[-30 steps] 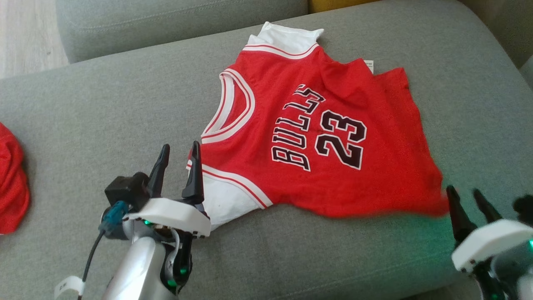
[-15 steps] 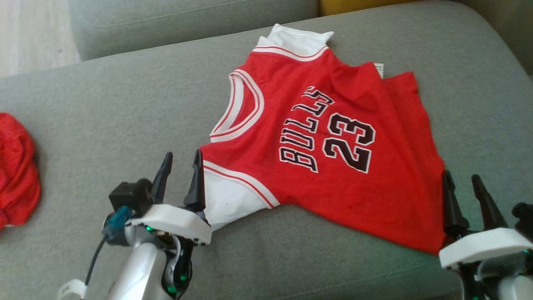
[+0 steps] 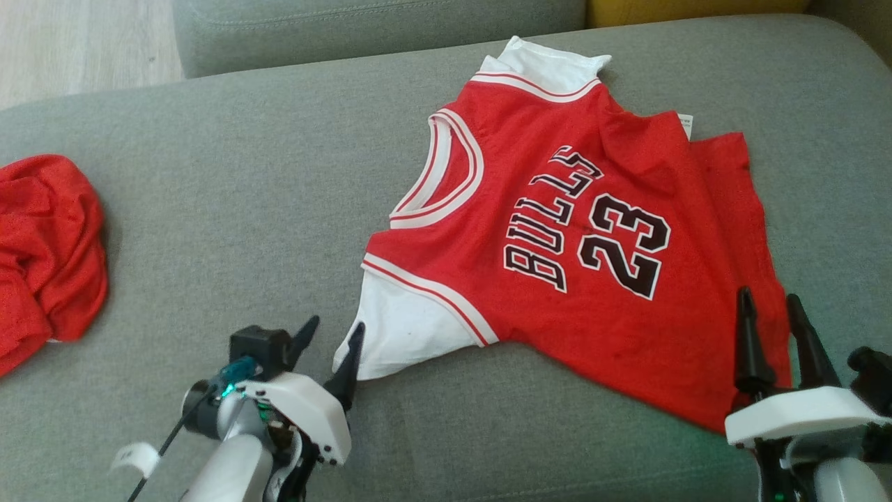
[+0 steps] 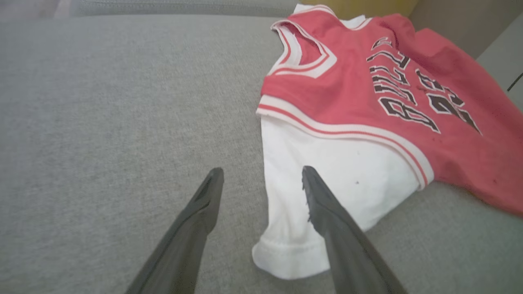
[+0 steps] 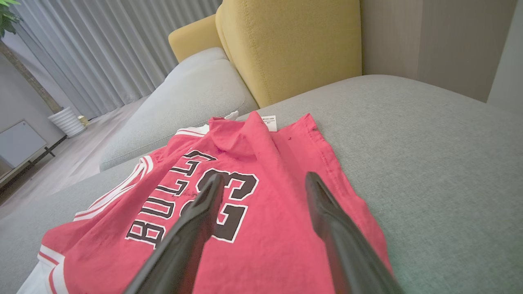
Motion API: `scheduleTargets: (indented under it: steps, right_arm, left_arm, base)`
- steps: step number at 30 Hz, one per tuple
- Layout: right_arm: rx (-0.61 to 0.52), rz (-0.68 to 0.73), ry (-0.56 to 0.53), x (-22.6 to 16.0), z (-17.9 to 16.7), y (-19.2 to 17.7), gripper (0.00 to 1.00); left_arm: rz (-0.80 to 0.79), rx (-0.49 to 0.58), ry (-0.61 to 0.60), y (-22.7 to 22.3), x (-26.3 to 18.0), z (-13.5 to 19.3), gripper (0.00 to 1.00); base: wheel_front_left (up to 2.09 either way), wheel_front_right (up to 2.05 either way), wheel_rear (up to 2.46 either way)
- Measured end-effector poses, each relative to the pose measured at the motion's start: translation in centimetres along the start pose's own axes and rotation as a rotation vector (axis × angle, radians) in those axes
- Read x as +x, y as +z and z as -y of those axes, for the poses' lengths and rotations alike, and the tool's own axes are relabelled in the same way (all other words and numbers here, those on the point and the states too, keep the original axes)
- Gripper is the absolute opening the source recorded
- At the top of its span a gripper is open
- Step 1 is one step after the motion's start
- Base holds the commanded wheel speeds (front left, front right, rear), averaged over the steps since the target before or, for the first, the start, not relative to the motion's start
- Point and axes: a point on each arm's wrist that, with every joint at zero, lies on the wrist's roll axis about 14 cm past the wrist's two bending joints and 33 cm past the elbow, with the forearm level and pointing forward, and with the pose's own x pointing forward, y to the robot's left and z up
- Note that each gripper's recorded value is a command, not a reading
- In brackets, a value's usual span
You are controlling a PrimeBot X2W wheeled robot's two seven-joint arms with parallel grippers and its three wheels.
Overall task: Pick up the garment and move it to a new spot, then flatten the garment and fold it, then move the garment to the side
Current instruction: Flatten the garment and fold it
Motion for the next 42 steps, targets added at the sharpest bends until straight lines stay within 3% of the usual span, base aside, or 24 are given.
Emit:
scheduleTargets:
  steps: [7, 15, 16, 17, 23, 28, 35, 42]
  right_arm:
    - [0.013, -0.01, -0.019, -0.2, 0.6, -0.7, 1.0]
    - [0.015, 0.016, -0.052, -0.1, 1.6, -0.2, 1.0]
    - [0.015, 0.017, -0.058, -0.2, 1.8, -0.2, 1.0]
    - [0.016, 0.018, -0.064, -0.2, 2.0, -0.1, 1.0]
    - [0.017, 0.035, -0.107, -0.6, 3.4, 0.3, 1.0]
    - [0.029, 0.017, -0.138, -1.0, 4.3, -0.3, 1.0]
    - [0.091, -0.145, -0.202, -3.0, 6.1, -4.4, 1.0]
    - [0.146, -0.277, -0.261, -4.8, 7.4, -7.6, 1.0]
  left_arm:
    - [-0.152, 0.042, -0.072, -2.5, -0.2, 0.9, 1.0]
    - [-0.218, 0.044, -0.102, -3.6, 0.5, 1.7, 0.99]
    - [-0.228, 0.038, -0.11, -3.7, 0.6, 1.9, 0.45]
    - [-0.238, 0.033, -0.12, -3.8, 0.7, 2.1, 0.0]
    - [-0.253, 0.011, -0.151, -3.6, 1.2, 2.8, 0.0]
    - [-0.095, -0.069, -0.111, -0.2, 2.3, 2.1, 0.0]
    - [0.169, -0.157, -0.116, 6.5, 3.2, 2.6, 0.0]
    - [0.238, -0.16, -0.13, 8.3, 3.2, 3.2, 0.0]
  base:
    - [0.0, 0.0, 0.0]
    - [0.0, 0.0, 0.0]
    - [0.0, 0.0, 0.0]
    - [0.0, 0.0, 0.0]
    - [0.0, 0.0, 0.0]
    - [0.0, 0.0, 0.0]
    - [0.0, 0.0, 0.0]
    - [0.0, 0.0, 0.0]
